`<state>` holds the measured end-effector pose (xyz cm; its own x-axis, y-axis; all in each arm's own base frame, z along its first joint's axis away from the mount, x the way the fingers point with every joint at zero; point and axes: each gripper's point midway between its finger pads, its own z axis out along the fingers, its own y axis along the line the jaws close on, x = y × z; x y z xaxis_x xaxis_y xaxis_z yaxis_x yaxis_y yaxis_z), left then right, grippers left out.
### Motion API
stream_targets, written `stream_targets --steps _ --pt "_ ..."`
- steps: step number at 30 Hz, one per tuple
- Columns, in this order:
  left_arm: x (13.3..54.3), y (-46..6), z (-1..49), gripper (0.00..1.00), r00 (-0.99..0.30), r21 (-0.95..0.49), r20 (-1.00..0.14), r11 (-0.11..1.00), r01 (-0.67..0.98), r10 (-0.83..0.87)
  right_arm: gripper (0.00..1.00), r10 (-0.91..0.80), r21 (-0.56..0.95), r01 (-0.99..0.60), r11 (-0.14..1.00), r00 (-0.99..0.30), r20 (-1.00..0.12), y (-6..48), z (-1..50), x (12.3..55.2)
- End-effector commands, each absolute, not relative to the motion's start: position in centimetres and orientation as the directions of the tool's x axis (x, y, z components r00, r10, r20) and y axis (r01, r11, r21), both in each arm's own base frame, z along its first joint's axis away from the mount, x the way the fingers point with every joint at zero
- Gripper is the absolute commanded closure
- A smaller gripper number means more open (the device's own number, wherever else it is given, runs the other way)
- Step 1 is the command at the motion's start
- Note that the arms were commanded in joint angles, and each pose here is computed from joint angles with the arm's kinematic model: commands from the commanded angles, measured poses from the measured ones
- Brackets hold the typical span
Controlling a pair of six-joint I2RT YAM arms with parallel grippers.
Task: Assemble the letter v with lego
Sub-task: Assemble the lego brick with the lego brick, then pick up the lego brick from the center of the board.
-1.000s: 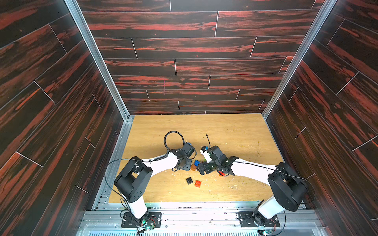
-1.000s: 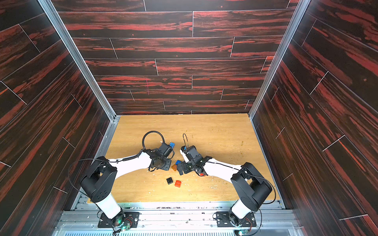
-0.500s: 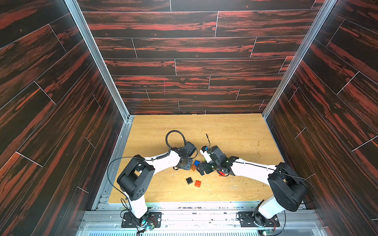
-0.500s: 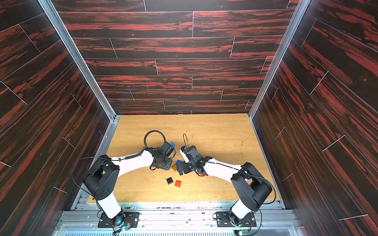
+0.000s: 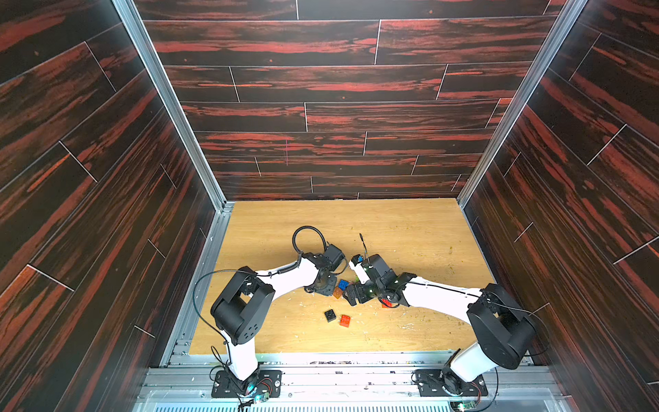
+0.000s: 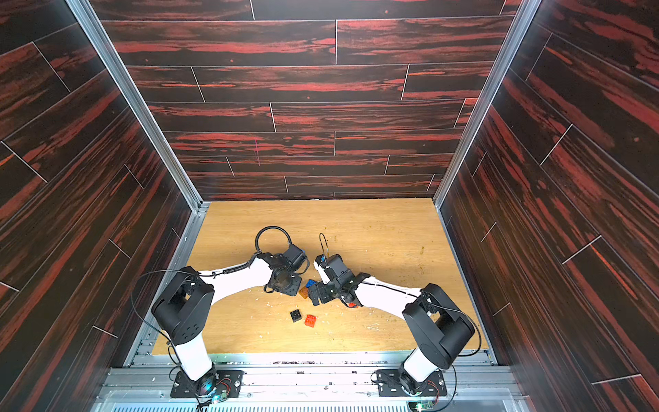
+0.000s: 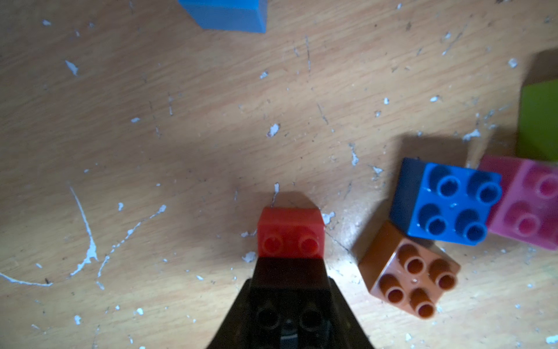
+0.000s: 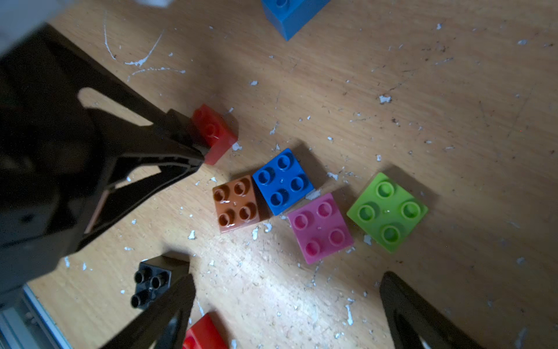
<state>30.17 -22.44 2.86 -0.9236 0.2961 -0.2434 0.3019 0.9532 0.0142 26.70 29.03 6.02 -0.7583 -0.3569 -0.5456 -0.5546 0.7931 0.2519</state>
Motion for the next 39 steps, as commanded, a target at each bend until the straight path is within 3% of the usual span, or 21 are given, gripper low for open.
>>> stream_targets --steps 1,6,14,19,30,39 --pt "24.9 -20.5 -2.1 0.81 -0.937 0.019 0.022 0.937 0.348 0.347 0.02 -0.35 0.257 -0.548 0.796 -0.763 -0.543 28.7 6.1 26.5" --pt "26.3 -20.7 -1.0 0.71 -0.939 0.044 -0.038 0.939 0.34 0.342 0.02 -0.352 0.255 -0.546 0.798 -0.765 -0.539 28.6 5.9 26.5" --pt "30.4 -22.3 4.6 0.5 -0.905 0.047 -0.264 0.942 0.332 0.333 0.02 -0.352 0.259 -0.541 0.8 -0.773 -0.527 28.8 5.3 26.6" --pt "31.3 -22.6 5.9 0.44 -0.889 0.039 -0.329 0.945 0.323 0.318 0.02 -0.355 0.258 -0.541 0.8 -0.775 -0.523 28.8 5.2 26.5" --pt "31.3 -21.9 3.7 0.44 -0.834 -0.007 -0.493 0.958 0.287 0.246 0.02 -0.353 0.251 -0.537 0.805 -0.775 -0.524 28.6 5.1 26.6" --pt "31.1 -22.2 1.3 0.43 -0.821 -0.027 -0.508 0.948 0.318 0.261 0.02 -0.353 0.249 -0.534 0.808 -0.777 -0.52 28.5 4.9 26.6"
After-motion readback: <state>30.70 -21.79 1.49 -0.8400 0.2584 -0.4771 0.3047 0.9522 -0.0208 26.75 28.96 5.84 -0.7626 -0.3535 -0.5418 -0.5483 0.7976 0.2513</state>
